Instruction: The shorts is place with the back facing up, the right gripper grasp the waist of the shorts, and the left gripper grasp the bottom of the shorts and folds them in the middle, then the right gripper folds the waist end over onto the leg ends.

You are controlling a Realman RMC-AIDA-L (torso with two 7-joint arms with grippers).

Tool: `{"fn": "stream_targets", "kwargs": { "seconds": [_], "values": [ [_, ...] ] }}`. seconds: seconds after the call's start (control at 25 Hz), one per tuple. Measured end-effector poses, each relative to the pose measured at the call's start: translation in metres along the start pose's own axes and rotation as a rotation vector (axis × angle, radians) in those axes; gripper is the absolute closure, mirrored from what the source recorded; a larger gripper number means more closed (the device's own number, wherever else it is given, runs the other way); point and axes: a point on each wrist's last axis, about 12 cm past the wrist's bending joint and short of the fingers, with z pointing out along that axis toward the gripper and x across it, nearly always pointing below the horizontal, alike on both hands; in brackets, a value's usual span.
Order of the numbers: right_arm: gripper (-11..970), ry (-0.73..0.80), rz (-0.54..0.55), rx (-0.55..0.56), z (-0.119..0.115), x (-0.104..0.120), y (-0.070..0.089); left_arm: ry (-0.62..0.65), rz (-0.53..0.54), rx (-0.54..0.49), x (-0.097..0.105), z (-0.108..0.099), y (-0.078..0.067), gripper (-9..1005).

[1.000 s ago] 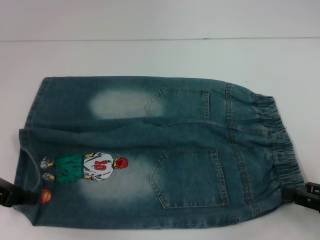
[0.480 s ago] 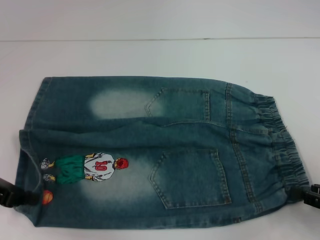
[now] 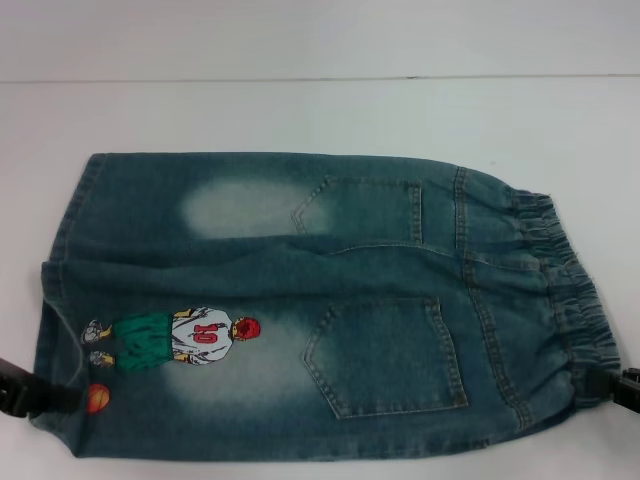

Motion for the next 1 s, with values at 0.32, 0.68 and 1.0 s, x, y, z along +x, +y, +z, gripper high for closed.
{"fn": "stream_targets", "kwargs": {
  "seconds": [0.32,0.68,1.0],
  "values": [
    [903,0.001,-0.010,-0.013,0.002,-0.002,0.001,0.002,-0.008,0.005,0.004,0.000,0.000,976],
    [904,-0.024,-0.008,-0.005,0.001,-0.003,0.001,-0.011,-0.008,-0.018,0.005,-0.004,0.003,977],
    [905,-0.040,-0.035,-0.002,0.005,-0.010,0.001,-0.033,-0.024,-0.032,0.009,-0.012,0.007,978]
  ]
}}
